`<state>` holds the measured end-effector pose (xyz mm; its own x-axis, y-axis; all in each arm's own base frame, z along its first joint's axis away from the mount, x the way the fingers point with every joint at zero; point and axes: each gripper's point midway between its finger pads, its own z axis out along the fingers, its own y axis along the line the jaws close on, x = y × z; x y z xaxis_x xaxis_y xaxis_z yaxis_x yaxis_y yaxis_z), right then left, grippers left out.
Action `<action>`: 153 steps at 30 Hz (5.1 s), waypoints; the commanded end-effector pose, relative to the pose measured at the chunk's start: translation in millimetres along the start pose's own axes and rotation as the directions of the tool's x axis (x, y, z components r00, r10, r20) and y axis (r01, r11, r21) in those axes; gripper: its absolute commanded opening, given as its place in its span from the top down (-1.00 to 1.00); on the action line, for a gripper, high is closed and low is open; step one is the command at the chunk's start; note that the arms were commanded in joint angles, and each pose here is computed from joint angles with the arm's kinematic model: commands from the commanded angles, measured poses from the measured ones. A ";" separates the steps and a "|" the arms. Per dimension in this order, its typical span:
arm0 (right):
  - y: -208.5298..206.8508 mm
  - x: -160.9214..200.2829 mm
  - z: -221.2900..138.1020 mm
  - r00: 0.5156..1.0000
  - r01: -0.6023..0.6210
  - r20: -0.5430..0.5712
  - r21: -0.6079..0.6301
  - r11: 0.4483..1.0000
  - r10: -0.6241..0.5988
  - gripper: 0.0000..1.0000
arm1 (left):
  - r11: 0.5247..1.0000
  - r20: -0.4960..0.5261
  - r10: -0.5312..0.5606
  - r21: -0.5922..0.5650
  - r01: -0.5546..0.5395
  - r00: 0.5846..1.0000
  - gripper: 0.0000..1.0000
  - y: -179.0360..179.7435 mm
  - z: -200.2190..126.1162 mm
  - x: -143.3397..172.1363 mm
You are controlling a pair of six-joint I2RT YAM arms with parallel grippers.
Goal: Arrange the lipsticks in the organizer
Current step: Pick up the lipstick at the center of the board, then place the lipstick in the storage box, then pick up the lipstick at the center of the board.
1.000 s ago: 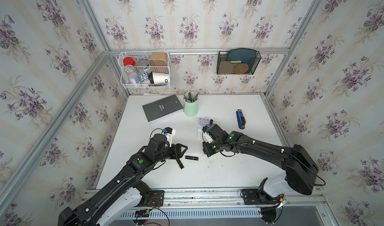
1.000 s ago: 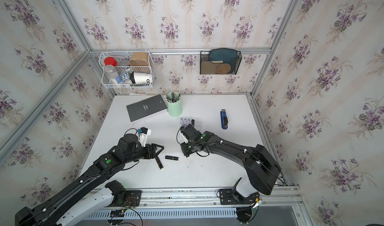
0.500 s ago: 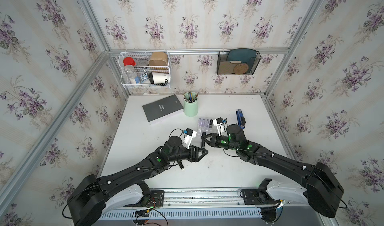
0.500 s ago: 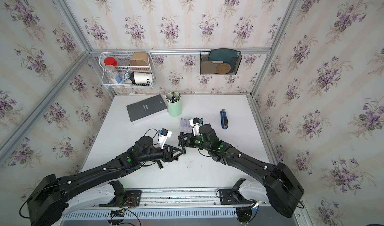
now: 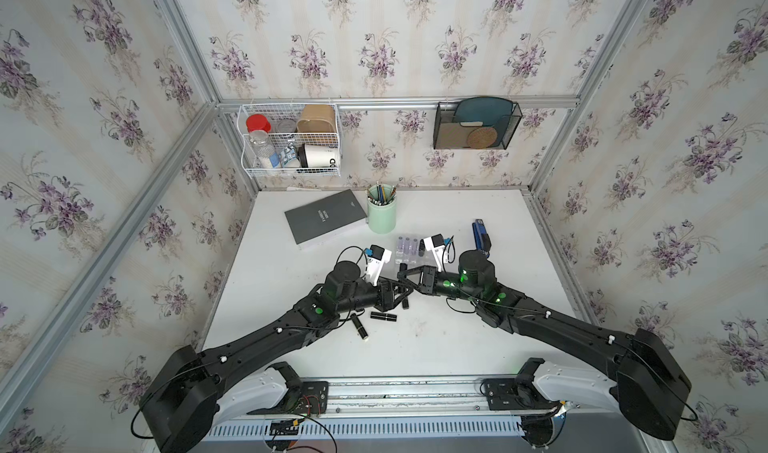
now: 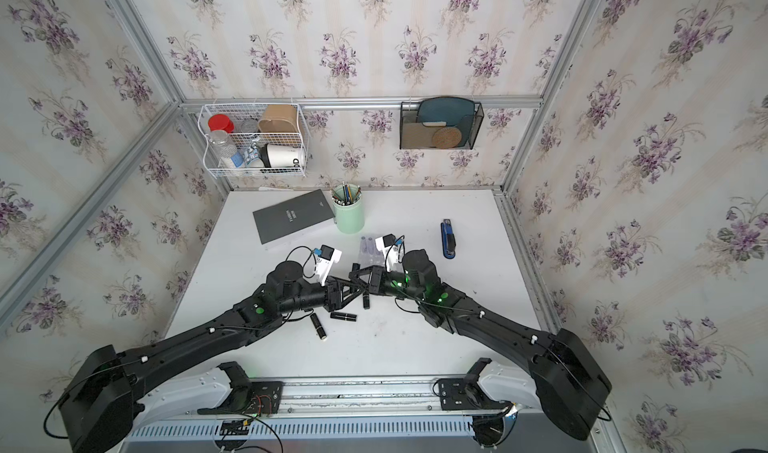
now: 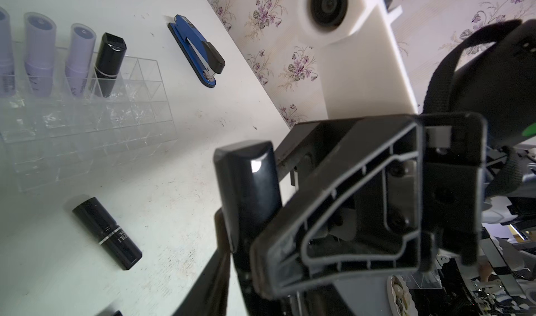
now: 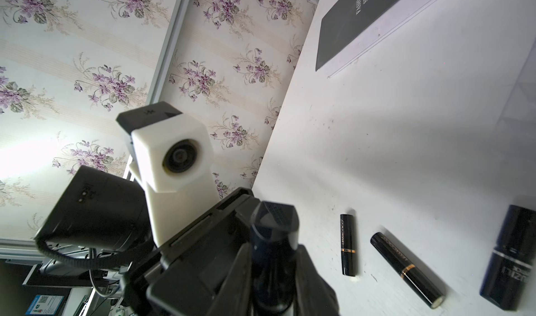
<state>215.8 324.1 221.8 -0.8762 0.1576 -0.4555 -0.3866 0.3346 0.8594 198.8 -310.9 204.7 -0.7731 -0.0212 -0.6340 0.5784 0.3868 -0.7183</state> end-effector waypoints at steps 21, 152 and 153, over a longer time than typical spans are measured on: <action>0.1 -22.3 -11.7 0.992 0.090 -0.097 0.159 0.983 -0.075 -0.06 | 0.904 0.035 0.409 -0.149 -0.400 0.912 1.00 8.6 -0.2 -23.5; -190.4 35.9 51.6 0.925 0.349 -0.373 0.763 0.544 -0.070 0.03 | 0.777 0.207 -0.184 -0.568 0.271 0.961 -0.50 117.5 -94.4 9.9; -192.6 38.2 52.2 0.922 0.354 -0.382 0.764 0.539 -0.065 0.06 | 0.778 0.202 -0.184 -0.567 0.268 0.962 -0.50 117.0 -93.5 9.6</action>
<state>273.4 316.9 32.2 -0.8913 -0.2033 -0.4054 -0.2870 0.9450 0.1571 230.4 -173.5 133.1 -0.8060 -0.2724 -0.5255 0.0741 0.8344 -0.5461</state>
